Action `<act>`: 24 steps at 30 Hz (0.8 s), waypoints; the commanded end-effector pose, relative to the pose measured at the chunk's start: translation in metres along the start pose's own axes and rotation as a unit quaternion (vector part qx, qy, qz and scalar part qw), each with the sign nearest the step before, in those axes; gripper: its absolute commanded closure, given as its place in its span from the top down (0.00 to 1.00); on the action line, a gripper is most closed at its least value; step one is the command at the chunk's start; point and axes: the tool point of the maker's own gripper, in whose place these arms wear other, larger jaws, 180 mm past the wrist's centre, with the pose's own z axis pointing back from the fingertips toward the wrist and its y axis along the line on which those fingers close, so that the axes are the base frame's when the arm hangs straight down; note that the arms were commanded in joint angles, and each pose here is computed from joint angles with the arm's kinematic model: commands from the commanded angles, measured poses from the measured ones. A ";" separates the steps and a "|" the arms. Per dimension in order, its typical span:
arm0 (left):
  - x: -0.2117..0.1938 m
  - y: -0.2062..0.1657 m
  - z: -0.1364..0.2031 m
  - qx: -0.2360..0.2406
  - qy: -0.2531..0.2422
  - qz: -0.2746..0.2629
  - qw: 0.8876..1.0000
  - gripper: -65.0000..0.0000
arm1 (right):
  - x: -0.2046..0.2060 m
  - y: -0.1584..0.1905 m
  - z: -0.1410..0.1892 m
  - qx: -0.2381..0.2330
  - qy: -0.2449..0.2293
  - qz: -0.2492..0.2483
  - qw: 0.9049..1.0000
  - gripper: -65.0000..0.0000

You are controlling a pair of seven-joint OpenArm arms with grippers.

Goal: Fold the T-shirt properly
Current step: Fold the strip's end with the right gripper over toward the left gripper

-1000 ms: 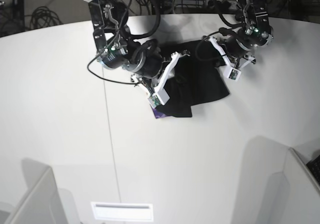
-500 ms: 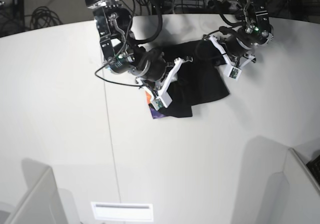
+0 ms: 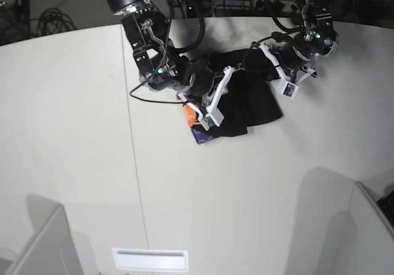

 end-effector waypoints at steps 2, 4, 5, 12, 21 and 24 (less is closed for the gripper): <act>0.005 0.001 0.003 0.003 -0.006 -0.005 1.000 0.00 | 0.013 0.021 -0.001 0.026 -0.018 0.017 0.999 0.00; 0.005 0.001 0.003 0.003 -0.006 -0.005 1.000 0.00 | 0.012 0.030 -0.002 0.034 -0.015 0.029 0.999 0.00; 0.005 0.001 0.003 0.003 -0.006 -0.005 1.000 0.00 | 0.015 0.032 -0.003 0.036 -0.016 0.036 0.999 0.00; 0.003 0.001 0.002 0.002 -0.004 -0.003 1.000 0.00 | 0.016 0.034 -0.003 0.037 -0.016 0.039 0.998 0.00; -0.005 -0.001 0.005 0.001 0.003 -0.003 1.000 0.00 | 0.020 0.032 -0.004 0.036 -0.019 0.041 0.998 0.00; -0.008 -0.002 0.007 0.001 0.007 -0.002 1.000 0.00 | 0.022 0.032 -0.004 0.035 -0.021 0.039 0.998 0.00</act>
